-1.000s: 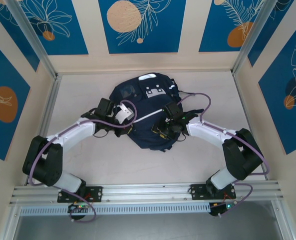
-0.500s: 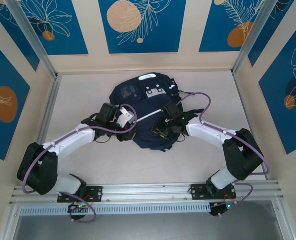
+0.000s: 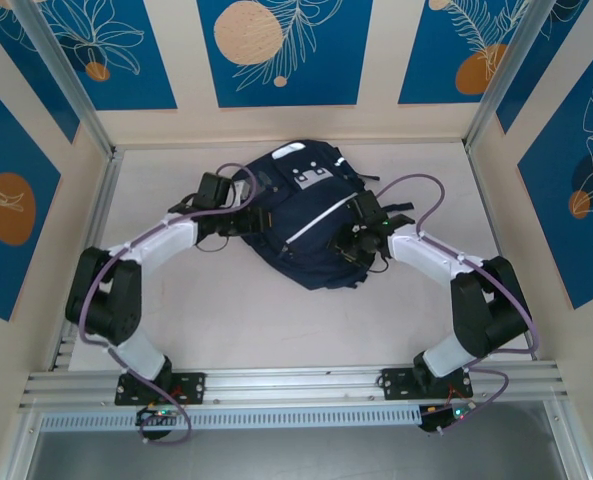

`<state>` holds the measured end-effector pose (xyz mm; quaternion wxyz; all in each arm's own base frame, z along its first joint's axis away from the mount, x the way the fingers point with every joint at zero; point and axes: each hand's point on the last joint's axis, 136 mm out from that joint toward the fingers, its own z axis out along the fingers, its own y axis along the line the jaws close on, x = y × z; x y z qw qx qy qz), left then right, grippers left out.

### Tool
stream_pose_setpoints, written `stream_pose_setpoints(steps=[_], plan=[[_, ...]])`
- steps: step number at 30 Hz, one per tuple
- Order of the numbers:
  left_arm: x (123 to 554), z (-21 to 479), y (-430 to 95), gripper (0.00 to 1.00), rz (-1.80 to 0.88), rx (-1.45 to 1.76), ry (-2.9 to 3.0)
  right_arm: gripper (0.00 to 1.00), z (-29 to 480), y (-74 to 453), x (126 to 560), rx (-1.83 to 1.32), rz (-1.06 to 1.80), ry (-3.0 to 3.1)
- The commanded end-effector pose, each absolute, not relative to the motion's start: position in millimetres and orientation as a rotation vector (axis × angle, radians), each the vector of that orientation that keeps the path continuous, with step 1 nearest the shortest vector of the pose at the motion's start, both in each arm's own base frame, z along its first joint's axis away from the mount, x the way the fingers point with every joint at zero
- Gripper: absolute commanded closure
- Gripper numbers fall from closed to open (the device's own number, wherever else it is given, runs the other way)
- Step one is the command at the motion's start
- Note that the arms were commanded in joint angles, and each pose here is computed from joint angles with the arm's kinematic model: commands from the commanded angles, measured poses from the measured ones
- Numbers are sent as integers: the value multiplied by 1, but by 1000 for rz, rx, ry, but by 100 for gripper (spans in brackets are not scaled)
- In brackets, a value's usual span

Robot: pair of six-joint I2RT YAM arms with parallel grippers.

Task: Pack books, pencil case, and school supplies into a backpack

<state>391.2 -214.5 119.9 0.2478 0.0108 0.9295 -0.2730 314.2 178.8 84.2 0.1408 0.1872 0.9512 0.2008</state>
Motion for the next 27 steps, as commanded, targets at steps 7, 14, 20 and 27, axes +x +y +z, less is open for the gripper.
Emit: stream_pose_setpoints(steps=[7,14,20,27], plan=[[409,127,-263,38,-1044,-69,2517,59,110,157,322,483,485,2687],[400,125,-283,81,-1134,-28,2529,58,133,156,304,398,434,2684],[382,139,-310,100,-1256,-62,2512,55,138,182,270,236,300,2701],[365,151,-339,100,-1316,-141,2497,51,131,224,248,114,172,2688]])
